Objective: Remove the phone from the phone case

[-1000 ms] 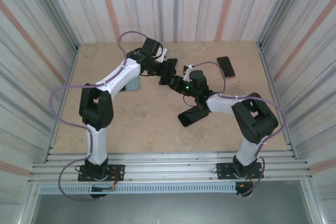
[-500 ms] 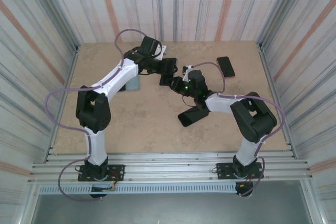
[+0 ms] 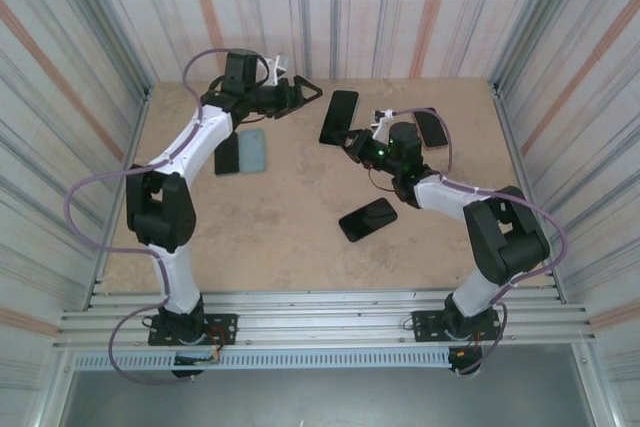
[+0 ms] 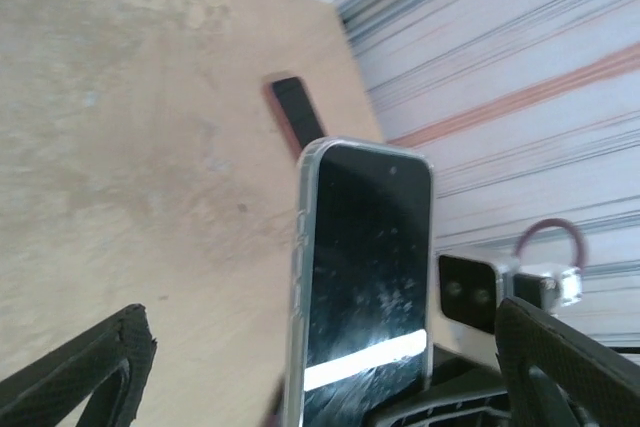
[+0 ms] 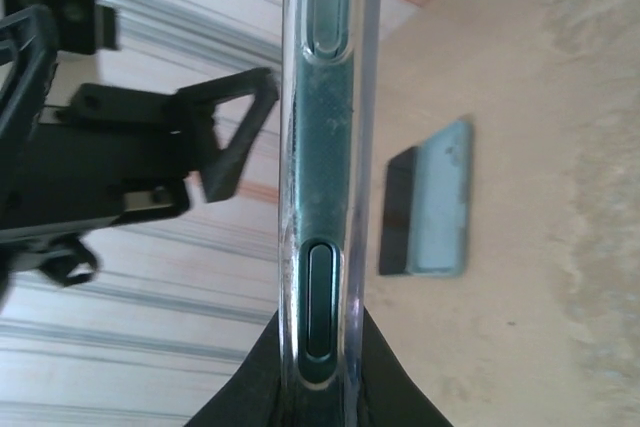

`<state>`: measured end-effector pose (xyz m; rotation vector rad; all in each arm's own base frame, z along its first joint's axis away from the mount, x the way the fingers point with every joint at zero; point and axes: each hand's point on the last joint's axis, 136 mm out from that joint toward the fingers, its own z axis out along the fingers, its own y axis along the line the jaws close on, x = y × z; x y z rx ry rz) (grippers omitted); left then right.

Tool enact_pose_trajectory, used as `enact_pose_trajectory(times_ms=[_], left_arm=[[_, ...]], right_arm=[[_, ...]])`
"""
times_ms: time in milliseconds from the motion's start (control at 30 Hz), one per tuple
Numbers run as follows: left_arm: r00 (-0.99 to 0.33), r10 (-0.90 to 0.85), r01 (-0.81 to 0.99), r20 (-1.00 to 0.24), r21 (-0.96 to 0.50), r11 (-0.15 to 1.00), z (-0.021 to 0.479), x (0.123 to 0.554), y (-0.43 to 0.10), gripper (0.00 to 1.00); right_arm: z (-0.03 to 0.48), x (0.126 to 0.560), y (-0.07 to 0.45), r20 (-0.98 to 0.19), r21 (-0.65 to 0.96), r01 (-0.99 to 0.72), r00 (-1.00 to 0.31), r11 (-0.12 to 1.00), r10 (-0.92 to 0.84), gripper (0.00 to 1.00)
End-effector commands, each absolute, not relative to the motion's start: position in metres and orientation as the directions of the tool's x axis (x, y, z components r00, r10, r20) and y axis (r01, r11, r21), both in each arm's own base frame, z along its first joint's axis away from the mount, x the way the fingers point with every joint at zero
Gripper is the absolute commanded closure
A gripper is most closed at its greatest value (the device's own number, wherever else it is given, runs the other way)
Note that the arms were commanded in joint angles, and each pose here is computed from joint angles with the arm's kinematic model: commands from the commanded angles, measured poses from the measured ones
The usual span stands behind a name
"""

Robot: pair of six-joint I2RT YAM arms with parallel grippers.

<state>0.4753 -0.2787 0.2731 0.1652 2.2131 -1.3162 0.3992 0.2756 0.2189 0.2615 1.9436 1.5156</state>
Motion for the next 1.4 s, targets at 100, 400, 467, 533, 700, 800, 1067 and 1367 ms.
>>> enact_pose_trajectory(times_ms=[100,400,467,533,700,800,1067,1367], left_arm=[[-0.886,-0.168,0.382,-0.433,-0.885,0.267,0.307,0.475,-0.305,0.15],[-0.905,-0.120,0.385,-0.408,-0.907,0.172,0.328,0.468,-0.313,0.34],[-0.908,-0.107,0.388,-0.405,-0.910,0.146,0.333,0.465,-0.314,0.41],[-0.911,-0.089,0.393,-0.404,-0.912,0.119,0.339,0.461,-0.316,0.46],[-0.912,-0.057,0.400,-0.405,-0.912,0.088,0.346,0.454,-0.320,0.52],[-0.914,-0.050,0.399,-0.403,-0.914,0.072,0.350,0.452,-0.322,0.60],[-0.920,-0.050,0.386,-0.388,-0.921,0.048,0.351,0.450,-0.322,0.84],[-0.918,-0.093,0.386,-0.386,-0.922,0.022,0.364,0.455,-0.321,0.99]], right_arm=[[0.292,0.380,0.282,-0.369,0.925,-0.360,-0.776,0.123,0.512,1.00],[0.312,0.374,0.289,-0.344,0.925,-0.380,-0.809,0.023,0.477,1.00],[0.316,0.374,0.290,-0.332,0.926,-0.378,-0.817,-0.002,0.471,1.00],[0.319,0.373,0.291,-0.329,0.925,-0.379,-0.822,-0.017,0.465,1.00],[0.322,0.373,0.292,-0.321,0.926,-0.375,-0.831,-0.033,0.454,1.00],[0.323,0.375,0.292,-0.316,0.928,-0.372,-0.833,-0.036,0.454,1.00],[0.324,0.379,0.288,-0.299,0.931,-0.361,-0.834,-0.049,0.463,1.00],[0.319,0.378,0.282,-0.297,0.933,-0.358,-0.825,-0.037,0.480,0.74]])
